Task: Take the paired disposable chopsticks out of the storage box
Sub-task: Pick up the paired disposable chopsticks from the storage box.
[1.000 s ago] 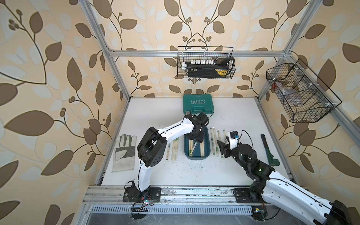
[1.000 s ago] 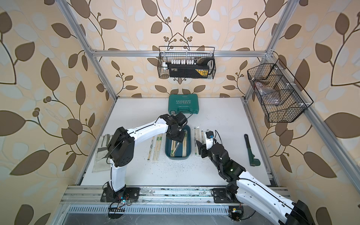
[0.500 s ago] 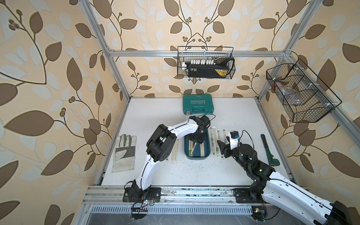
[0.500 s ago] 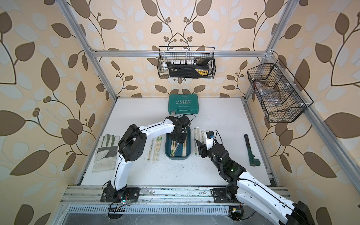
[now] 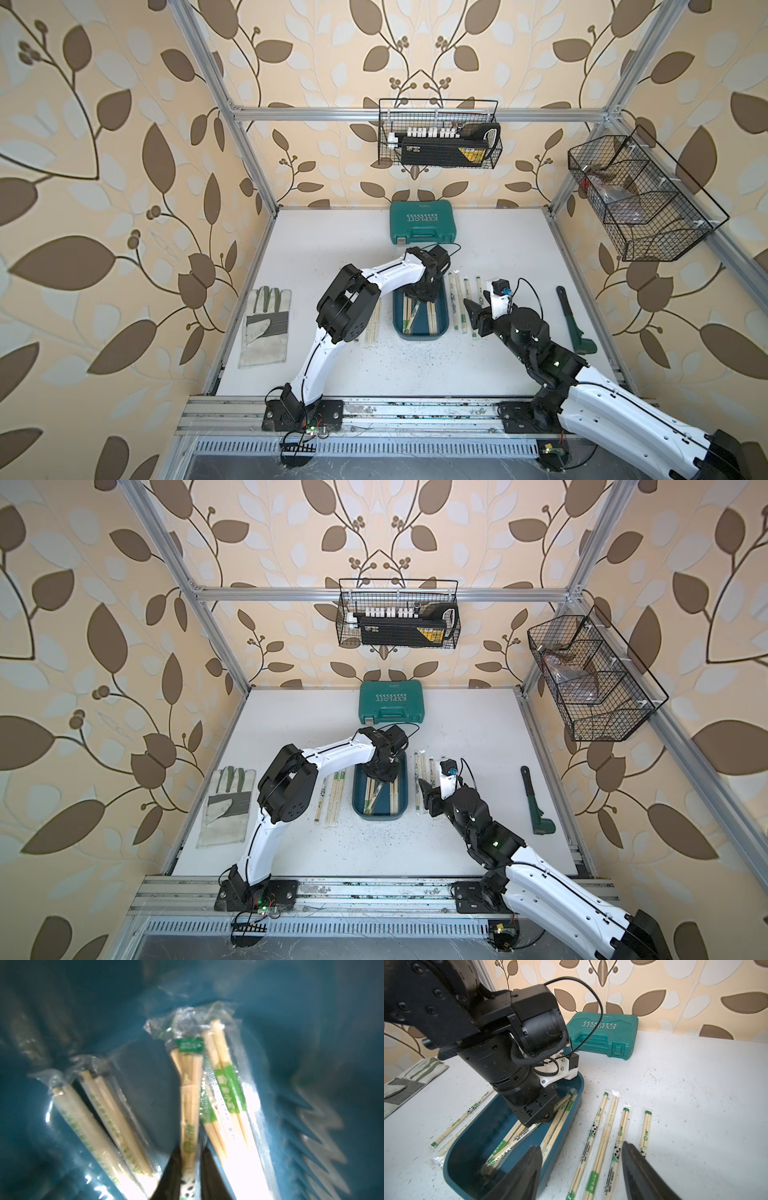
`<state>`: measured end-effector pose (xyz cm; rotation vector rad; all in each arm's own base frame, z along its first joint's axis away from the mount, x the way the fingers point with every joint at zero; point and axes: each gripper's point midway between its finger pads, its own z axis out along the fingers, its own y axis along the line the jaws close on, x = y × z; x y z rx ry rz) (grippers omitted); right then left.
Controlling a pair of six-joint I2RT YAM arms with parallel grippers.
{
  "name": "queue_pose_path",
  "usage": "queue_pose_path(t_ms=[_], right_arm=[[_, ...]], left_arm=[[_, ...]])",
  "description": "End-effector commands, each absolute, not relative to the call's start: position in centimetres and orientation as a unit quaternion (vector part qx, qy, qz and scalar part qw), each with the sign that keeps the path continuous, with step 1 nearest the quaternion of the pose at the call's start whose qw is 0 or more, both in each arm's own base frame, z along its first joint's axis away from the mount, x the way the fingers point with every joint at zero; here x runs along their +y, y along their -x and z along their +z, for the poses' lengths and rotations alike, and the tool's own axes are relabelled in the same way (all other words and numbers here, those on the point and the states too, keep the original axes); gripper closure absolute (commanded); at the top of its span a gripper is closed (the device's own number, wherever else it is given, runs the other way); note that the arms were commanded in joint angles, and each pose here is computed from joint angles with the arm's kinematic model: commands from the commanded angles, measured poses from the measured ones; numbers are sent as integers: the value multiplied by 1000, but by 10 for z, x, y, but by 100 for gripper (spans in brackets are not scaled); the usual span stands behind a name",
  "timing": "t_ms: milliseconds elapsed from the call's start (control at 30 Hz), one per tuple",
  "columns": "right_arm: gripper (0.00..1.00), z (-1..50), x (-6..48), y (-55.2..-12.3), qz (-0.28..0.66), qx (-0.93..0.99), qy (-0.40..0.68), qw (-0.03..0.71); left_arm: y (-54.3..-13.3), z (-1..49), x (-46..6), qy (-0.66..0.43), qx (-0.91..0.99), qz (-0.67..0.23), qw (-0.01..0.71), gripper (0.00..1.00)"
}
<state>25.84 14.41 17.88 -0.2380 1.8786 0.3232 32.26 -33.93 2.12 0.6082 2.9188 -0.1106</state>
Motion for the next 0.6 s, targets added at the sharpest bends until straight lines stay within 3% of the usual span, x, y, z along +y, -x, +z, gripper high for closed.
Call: queue_pose_path(t_ms=[0, 67, 567], right_arm=[[36, 183, 142, -258, 134, 798, 100, 579], [36, 183, 142, -258, 133, 798, 99, 580], [36, 181, 143, -259, 131, 800, 101, 577]], left_arm=[[-319, 3, -332, -197, 978, -19, 63, 92], [-321, 9, -332, -194, 978, -22, 71, 100], [-324, 114, -333, -170, 971, -76, 150, 100]])
